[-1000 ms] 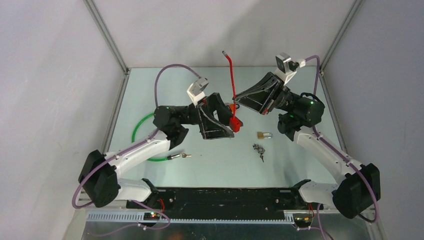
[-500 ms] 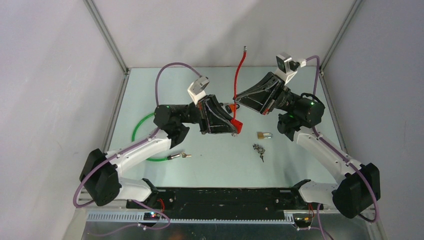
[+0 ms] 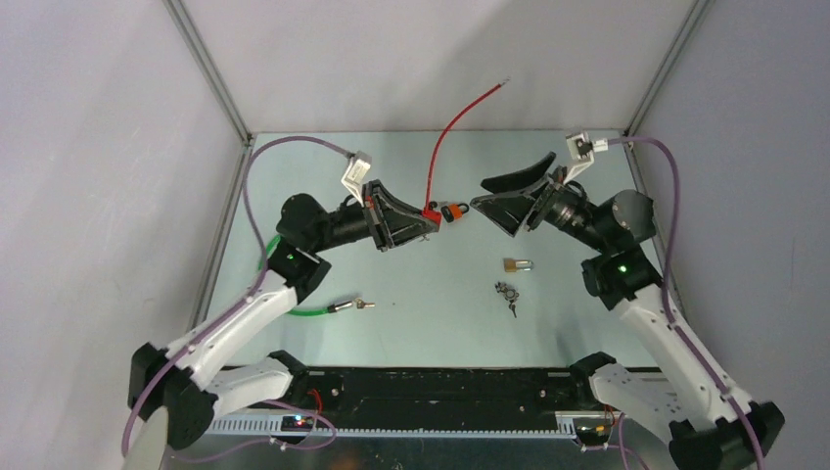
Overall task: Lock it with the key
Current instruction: Lock the lock.
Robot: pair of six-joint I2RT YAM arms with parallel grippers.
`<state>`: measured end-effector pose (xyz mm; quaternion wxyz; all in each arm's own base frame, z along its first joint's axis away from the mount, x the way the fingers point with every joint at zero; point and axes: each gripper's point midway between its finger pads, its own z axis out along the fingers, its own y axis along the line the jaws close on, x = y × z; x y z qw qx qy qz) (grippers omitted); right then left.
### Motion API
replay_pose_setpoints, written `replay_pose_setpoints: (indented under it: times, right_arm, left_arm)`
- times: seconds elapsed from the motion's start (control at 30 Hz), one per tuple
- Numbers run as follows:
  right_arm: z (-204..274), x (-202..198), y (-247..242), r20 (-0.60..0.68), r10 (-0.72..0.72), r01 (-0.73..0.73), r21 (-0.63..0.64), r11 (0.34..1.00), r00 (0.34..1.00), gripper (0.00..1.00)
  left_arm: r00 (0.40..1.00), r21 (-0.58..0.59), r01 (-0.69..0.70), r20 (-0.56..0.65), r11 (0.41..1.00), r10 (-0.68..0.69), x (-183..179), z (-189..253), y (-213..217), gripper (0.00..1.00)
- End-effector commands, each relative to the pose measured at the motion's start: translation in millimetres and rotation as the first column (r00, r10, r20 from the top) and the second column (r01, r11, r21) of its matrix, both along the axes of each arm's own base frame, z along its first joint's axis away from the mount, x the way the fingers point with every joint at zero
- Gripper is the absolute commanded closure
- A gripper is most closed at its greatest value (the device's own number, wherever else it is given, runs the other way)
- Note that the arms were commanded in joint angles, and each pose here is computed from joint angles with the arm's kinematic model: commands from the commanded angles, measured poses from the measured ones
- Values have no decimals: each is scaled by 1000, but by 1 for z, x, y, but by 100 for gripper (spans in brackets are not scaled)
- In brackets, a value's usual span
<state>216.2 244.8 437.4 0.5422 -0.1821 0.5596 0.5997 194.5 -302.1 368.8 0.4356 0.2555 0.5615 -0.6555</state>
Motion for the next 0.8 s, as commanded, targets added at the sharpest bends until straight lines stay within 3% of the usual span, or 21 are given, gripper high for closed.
replay_pose_setpoints:
  times: [0.0,0.13,0.43,0.6,0.77]
  right_arm:
    - [-37,15,-33,5,-229,227,-182,957,973,17]
    - [-47,17,-63,8,-357,348,-248,904,934,22]
    - [-51,16,-88,115,-429,437,-404,804,896,28]
    - [-72,20,-90,154,-391,412,-511,754,907,27]
    - [-105,11,-78,135,-260,286,-618,732,956,28]
  left_arm:
    - [948,271,-314,141,910,286,33,-32,26,100]
    - [906,432,-422,165,797,390,43,-57,44,100]
    - [900,674,-419,221,608,376,27,-107,65,100]
    - [927,719,-369,240,588,288,5,-117,62,100]
    - [938,739,-345,257,579,232,-9,-119,65,100]
